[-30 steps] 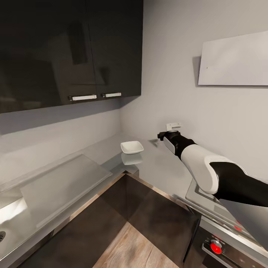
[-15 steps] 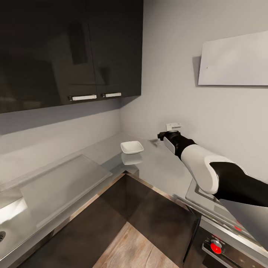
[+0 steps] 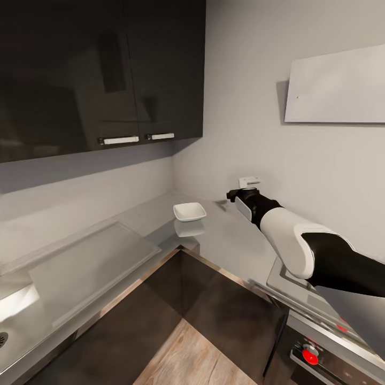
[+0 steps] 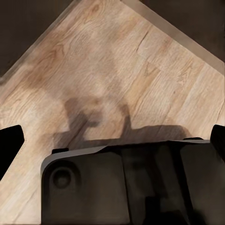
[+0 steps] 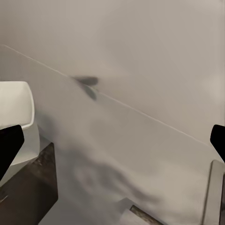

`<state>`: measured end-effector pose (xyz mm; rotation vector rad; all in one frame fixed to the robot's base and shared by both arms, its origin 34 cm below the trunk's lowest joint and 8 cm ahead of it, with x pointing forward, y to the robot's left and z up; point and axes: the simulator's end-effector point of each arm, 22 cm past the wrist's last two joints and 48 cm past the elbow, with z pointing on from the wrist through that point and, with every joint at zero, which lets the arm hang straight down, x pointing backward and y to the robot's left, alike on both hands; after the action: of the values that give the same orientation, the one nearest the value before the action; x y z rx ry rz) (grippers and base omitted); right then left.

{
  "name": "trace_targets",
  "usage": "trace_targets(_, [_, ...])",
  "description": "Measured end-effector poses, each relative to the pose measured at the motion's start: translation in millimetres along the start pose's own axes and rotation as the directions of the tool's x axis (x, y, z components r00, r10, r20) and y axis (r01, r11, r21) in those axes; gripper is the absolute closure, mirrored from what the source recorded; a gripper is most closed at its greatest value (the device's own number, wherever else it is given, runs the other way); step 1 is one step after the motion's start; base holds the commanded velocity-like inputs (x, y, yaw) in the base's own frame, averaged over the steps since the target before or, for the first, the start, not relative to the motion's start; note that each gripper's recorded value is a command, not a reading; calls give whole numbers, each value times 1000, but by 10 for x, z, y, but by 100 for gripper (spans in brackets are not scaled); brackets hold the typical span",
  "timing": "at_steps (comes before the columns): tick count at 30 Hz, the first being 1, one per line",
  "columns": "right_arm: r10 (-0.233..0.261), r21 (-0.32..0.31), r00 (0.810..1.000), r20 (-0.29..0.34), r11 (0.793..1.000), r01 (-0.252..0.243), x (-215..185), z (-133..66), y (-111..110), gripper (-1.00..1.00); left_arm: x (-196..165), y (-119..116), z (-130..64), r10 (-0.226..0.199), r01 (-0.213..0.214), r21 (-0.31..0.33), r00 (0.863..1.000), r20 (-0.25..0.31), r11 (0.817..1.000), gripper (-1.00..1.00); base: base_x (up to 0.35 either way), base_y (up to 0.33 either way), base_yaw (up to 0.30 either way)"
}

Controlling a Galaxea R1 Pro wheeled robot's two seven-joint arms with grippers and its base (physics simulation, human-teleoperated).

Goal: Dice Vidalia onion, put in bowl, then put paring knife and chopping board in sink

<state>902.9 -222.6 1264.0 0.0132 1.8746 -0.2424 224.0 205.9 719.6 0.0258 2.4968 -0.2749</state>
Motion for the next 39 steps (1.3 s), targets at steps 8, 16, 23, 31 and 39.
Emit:
trace_targets(8, [-2,-3,1000,1,1000,2,-5,-7,29,-100,-35,73,-73,-22,24,-24,998,57,999,-100,0,0,0])
trace_targets(16, [-4,-8,1000,1,1000,4,-5,-16,70,-100,107,84,-98,-34,35,-30,999,33,999,-100,0,0,0])
trace_targets(23, [-4,-10,1000,0,1000,4,3,-19,85,-100,375,66,-141,-51,50,-33,998,-22,998,-100,12,-9,0])
trace_targets(31, [-3,-8,1000,0,1000,3,0,-21,80,-100,412,54,-147,-54,53,-32,998,-29,998,-100,155,-175,86])
trace_targets(39, [-2,-7,1000,-1,1000,2,4,-18,74,-100,480,53,-161,-58,56,-34,997,-44,998,-100,156,-170,254])
